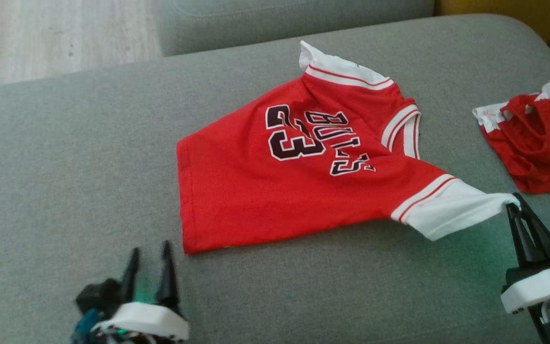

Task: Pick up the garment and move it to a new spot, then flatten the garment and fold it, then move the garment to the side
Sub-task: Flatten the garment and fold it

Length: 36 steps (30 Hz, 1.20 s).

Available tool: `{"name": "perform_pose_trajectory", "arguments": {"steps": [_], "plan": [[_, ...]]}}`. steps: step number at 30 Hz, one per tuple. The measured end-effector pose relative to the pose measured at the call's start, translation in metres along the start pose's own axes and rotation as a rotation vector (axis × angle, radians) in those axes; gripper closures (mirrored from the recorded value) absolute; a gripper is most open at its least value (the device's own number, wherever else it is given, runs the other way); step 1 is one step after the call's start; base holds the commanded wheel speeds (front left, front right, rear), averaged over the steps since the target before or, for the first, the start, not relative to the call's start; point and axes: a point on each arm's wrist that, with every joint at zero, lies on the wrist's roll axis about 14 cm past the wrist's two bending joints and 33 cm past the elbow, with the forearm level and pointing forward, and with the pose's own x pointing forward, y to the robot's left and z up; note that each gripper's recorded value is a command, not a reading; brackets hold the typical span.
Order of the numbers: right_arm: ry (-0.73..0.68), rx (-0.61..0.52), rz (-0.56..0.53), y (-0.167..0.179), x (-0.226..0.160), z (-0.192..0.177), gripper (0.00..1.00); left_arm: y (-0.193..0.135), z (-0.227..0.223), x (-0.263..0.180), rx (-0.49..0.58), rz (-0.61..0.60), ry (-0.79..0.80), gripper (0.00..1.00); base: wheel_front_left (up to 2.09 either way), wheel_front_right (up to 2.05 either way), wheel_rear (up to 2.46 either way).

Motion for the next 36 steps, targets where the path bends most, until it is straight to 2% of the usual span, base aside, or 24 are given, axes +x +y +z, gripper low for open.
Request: {"name": "perform_pose_trajectory", "arguments": {"steps": [5, 19, 20, 21, 25, 30, 33, 36], "plan": [[0.013, 0.006, 0.008, 0.004, 0.005, -0.004, 1.00, -0.026, -0.013, 0.009, -0.029, -0.092, 0.049, 0.00, 0.00, 0.00, 0.00], [-0.007, 0.029, 0.031, 0.016, 0.021, 0.003, 1.00, -0.071, -0.022, 0.013, -0.052, -0.230, 0.085, 0.00, 0.00, 0.00, 0.00], [-0.009, 0.031, 0.032, 0.016, 0.022, 0.004, 1.00, -0.071, -0.021, 0.013, -0.052, -0.230, 0.083, 0.53, 0.00, 0.00, 0.00], [-0.013, 0.033, 0.032, 0.017, 0.023, 0.005, 1.00, -0.071, -0.020, 0.013, -0.049, -0.230, 0.079, 1.00, 0.00, 0.00, 0.00], [-0.054, 0.037, 0.035, 0.017, 0.030, 0.019, 1.00, -0.075, -0.011, 0.013, -0.033, -0.244, 0.049, 1.00, 0.00, 0.00, 0.00], [-0.187, 0.063, 0.016, 0.009, 0.041, 0.063, 1.00, -0.089, 0.032, 0.008, -0.010, -0.292, -0.086, 1.00, 0.00, 0.00, 0.00], [-0.307, 0.072, 0.003, 0.001, 0.046, 0.105, 1.00, -0.092, 0.073, 0.001, 0.028, -0.319, -0.209, 1.00, 0.00, 0.00, 0.00], [-0.450, 0.068, 0.000, -0.005, 0.047, 0.157, 1.00, -0.091, 0.129, -0.010, 0.113, -0.348, -0.365, 1.00, 0.00, 0.00, 0.00]]}}
